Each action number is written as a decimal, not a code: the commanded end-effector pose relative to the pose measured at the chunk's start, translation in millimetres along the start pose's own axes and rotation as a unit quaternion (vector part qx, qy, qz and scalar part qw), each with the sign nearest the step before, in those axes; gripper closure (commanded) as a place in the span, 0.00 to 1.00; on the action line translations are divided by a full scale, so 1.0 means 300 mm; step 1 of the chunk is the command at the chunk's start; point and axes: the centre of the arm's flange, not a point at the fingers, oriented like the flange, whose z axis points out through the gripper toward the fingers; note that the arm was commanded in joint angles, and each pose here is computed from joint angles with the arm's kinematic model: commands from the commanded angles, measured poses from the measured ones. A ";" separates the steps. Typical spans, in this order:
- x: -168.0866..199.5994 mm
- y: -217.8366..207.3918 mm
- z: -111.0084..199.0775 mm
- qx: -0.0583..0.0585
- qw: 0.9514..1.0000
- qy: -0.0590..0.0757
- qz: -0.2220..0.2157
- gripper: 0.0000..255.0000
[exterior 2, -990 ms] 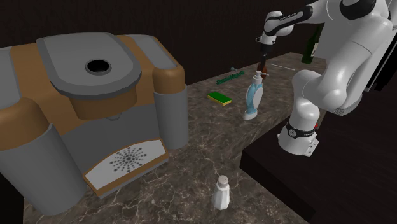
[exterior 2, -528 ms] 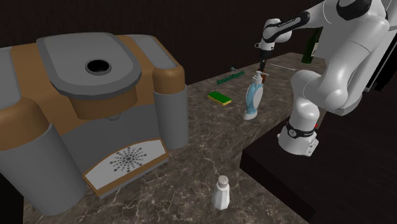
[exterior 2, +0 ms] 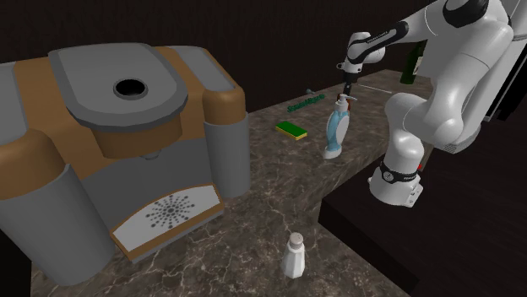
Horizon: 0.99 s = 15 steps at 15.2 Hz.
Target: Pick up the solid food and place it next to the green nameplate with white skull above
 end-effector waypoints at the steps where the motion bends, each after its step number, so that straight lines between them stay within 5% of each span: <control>1: -0.012 0.002 0.014 0.003 1.000 -0.004 0.002 1.00; 5: -0.012 0.002 0.014 0.003 1.000 -0.004 0.002 1.00; 6: -0.014 0.002 0.017 0.003 1.000 -0.004 0.002 0.00; 11: -0.012 0.002 0.014 0.003 1.000 -0.004 0.002 0.00; 15: -0.011 0.003 -0.153 0.003 1.000 -0.004 0.002 0.00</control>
